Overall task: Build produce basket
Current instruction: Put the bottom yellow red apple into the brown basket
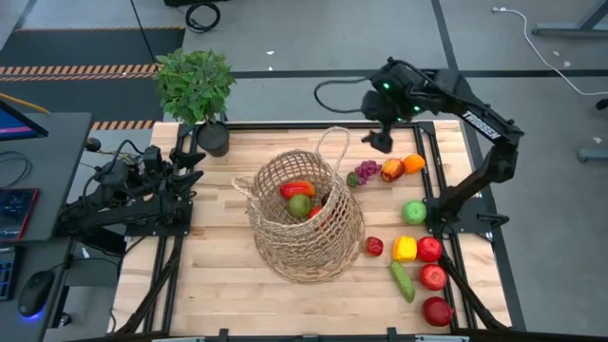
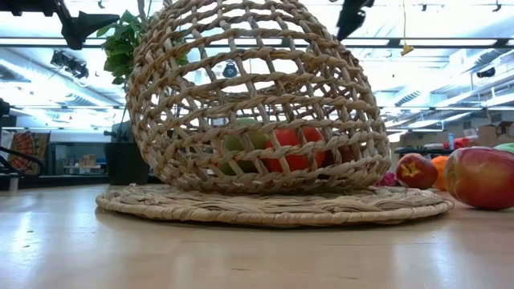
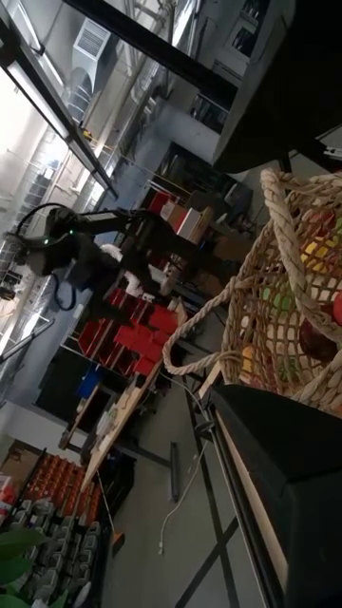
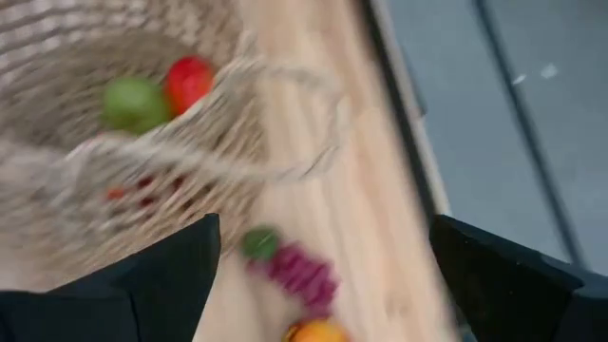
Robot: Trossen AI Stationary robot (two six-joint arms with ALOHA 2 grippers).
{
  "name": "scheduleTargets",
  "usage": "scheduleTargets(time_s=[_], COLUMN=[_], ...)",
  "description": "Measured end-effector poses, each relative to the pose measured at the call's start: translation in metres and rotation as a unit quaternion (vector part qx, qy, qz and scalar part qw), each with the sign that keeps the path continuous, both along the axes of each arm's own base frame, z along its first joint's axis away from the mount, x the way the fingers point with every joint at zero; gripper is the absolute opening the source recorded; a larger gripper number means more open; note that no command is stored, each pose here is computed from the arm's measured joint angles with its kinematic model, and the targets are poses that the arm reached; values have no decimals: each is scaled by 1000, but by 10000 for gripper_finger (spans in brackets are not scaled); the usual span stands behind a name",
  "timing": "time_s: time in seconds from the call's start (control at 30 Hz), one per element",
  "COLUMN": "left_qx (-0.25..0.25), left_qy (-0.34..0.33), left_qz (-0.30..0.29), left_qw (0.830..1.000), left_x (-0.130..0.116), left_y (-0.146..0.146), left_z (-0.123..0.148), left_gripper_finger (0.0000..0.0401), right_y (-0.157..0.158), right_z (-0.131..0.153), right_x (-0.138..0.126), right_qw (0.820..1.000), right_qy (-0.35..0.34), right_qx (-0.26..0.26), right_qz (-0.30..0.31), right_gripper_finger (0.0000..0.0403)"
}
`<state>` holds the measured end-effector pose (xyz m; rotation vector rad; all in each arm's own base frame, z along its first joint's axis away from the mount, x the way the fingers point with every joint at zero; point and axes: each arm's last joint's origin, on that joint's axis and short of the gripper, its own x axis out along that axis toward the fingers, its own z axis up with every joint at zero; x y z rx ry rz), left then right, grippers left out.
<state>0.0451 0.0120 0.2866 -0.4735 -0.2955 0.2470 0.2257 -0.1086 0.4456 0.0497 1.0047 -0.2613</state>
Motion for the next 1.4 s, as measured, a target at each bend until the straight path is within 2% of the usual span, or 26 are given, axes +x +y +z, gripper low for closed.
scheduleTargets(time_s=[0.2,0.3,0.63,0.83,1.07,1.27,1.4], left_qx=[0,0,0,0,0,0,0], left_qy=[0,0,0,0,0,0,0], left_qz=[0,0,0,0,0,0,0], left_qw=[1000,1000,1000,1000,1000,1000,1000], left_x=[0,0,0,0,0,0,0], left_y=[0,0,0,0,0,0,0], left_z=[0,0,0,0,0,0,0], left_gripper_finger=[390,390,390,390,390,390,390], right_y=[26,40,112,151,173,188,201], right_z=[0,-7,-62,-108,-158,-177,-179], right_x=[-12,-12,-16,-17,-17,-19,-25], right_qw=[998,996,987,990,986,982,980], right_qy=[28,39,37,44,70,68,66], right_qx=[55,83,148,114,92,122,114], right_qz=[-23,-15,39,73,117,129,148], right_gripper_finger=[372,371,370,370,370,368,368])
